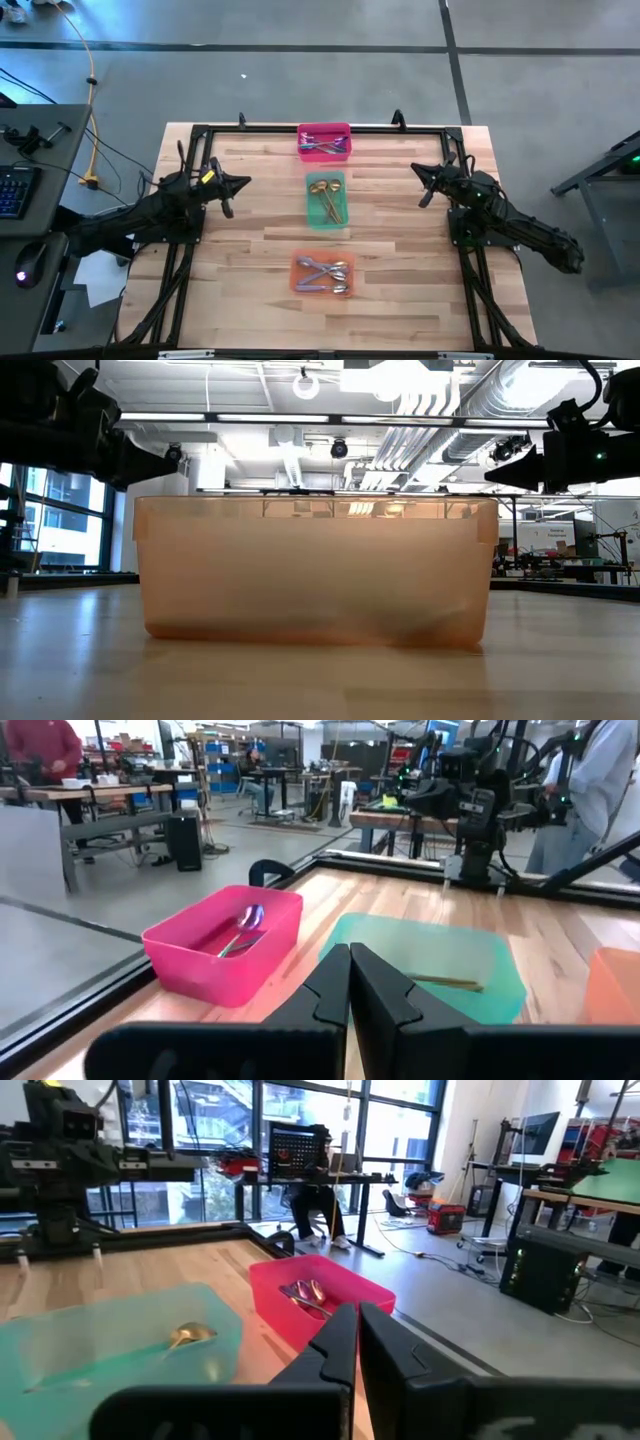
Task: Sort silverware by color (type)
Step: Return to Home Position
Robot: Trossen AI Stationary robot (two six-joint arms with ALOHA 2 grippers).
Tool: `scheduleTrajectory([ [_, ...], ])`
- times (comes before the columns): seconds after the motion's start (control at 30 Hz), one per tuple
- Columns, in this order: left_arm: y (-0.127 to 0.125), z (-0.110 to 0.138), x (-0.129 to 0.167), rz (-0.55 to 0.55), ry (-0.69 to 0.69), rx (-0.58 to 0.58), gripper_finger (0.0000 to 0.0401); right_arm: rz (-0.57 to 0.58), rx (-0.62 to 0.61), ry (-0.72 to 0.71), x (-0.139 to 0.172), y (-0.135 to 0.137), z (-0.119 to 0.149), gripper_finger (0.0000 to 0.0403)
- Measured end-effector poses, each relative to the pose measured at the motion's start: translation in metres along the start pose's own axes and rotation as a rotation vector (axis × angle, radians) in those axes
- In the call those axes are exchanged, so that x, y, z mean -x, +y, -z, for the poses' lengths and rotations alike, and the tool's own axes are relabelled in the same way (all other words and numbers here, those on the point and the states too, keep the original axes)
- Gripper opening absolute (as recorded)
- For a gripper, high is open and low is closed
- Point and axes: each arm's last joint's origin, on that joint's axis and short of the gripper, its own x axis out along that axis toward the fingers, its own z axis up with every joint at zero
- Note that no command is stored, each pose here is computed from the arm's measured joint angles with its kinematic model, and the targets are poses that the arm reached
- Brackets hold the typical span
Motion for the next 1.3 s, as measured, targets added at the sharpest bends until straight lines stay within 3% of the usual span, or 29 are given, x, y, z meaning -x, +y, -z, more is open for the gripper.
scheduleTrajectory([
  [0.2, 0.0000, 0.0004, -0.0003, 0.001, 0.005, -0.087, 0.0001, 0.000, 0.009, 0.000, 0.0000, 0.0000, 0.0000, 0.0000],
  [0.63, -0.0001, 0.0007, -0.0006, 0.001, 0.009, -0.021, 0.0001, -0.004, 0.011, 0.001, 0.0000, 0.0001, 0.0001, 0.0000],
  [0.9, -0.0001, 0.0007, -0.0006, 0.000, 0.009, 0.186, 0.0001, -0.004, 0.011, 0.001, 0.0000, 0.0001, 0.0001, 0.0000],
  [1.3, -0.0001, 0.0007, -0.0006, 0.001, 0.009, 0.195, 0.0001, -0.004, 0.011, 0.000, 0.0000, 0.0001, 0.0000, 0.0000],
])
